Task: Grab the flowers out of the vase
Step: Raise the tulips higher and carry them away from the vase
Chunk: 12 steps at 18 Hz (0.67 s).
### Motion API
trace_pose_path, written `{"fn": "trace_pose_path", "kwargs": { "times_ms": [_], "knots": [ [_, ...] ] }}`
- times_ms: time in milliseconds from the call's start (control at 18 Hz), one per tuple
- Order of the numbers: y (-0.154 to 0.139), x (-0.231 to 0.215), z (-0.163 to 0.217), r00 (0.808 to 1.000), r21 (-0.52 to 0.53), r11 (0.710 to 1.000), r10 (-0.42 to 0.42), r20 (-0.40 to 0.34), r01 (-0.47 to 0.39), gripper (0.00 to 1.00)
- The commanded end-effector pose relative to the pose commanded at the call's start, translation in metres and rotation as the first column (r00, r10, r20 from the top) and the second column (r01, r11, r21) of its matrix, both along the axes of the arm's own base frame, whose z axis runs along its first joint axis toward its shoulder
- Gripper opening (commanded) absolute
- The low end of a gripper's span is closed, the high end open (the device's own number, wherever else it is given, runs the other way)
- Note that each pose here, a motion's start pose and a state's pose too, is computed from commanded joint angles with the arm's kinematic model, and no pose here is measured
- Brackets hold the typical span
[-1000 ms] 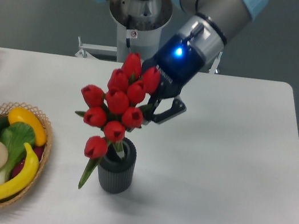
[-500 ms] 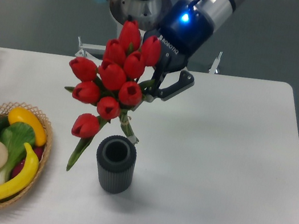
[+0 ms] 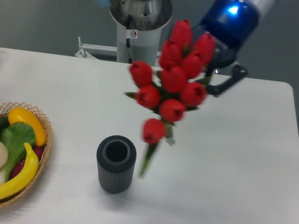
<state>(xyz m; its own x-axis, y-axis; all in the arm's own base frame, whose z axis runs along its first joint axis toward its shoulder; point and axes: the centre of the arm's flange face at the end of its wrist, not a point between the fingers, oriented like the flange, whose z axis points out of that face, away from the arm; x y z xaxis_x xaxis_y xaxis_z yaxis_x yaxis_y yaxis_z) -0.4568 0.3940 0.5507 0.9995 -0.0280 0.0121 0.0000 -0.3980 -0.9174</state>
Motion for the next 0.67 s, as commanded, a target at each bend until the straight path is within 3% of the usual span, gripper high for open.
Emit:
{"fn": "trace_pose_path", "kwargs": {
  "times_ms": [278, 667],
  "knots": [
    [-0.023, -0.038, -0.022, 1.0, 0.044, 0.999, -0.007, -0.018, 0.008, 0.52],
    [-0.035, -0.05, -0.028, 0.999, 0.042, 0.999, 0.009, -0.031, -0.007, 0.52]
  ]
}}
